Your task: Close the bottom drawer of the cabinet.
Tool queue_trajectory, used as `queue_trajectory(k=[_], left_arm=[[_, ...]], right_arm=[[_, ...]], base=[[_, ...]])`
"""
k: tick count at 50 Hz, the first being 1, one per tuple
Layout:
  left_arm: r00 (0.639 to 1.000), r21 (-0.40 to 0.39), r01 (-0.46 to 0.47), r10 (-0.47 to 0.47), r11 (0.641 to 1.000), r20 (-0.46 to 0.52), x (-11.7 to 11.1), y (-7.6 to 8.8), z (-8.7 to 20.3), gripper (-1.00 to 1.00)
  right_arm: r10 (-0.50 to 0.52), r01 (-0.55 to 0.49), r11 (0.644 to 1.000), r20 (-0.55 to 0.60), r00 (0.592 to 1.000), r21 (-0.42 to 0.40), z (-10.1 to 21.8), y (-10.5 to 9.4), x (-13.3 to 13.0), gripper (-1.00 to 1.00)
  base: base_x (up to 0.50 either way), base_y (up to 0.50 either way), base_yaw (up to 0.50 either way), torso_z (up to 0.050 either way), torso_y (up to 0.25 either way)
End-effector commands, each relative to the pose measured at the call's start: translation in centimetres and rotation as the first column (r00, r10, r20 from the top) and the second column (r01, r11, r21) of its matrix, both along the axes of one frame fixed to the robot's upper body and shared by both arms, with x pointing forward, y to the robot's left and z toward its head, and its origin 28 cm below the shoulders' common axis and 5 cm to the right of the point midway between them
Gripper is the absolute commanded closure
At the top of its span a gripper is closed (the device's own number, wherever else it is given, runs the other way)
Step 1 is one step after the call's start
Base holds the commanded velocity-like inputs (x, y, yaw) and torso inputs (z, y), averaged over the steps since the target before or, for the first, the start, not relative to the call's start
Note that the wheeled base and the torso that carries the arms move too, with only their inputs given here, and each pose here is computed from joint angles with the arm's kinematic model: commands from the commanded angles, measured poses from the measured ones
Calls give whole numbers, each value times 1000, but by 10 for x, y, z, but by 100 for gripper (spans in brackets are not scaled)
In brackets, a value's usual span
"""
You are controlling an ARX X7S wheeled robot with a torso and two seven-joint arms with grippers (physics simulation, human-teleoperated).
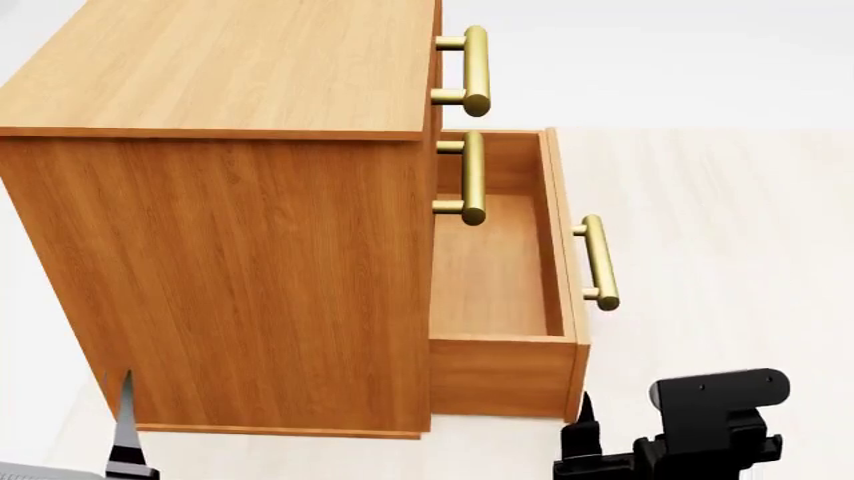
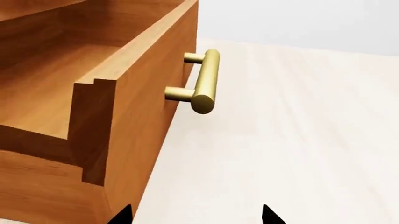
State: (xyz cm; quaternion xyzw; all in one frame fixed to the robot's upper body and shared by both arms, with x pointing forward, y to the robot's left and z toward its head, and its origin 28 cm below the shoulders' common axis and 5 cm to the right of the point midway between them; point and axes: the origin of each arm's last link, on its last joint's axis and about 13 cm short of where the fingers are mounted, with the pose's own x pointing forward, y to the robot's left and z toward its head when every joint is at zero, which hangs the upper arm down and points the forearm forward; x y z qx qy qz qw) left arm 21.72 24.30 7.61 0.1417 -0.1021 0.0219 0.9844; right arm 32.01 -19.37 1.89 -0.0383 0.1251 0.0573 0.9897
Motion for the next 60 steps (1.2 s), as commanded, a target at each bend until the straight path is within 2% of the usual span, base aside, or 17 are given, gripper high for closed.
queue_trajectory(k=[1,25,38,60], left_arm=[[1000,0,2,-2,1000,0,0,0,-1,-100],[1000,0,5,-5,1000,-6,-1,-1,-3,-100],[1000,1,9,-9,1000,-10,-3,-1,-4,-100],[1000,3,7,-7,1000,-5,-2,-1,-2,-100]], right_arm=[[58,-58,998,10,998,0,0,12,1,-100],[137,-137,990,20,990,-20,4,29,7,-100],[86,-84,996,63,994,-36,6,38,13,-100],[125,-123,992,49,991,-34,-2,54,19,-100]], base=[[0,0,0,0,0],[0,0,0,0,0],[0,0,0,0,0],[0,0,0,0,0]])
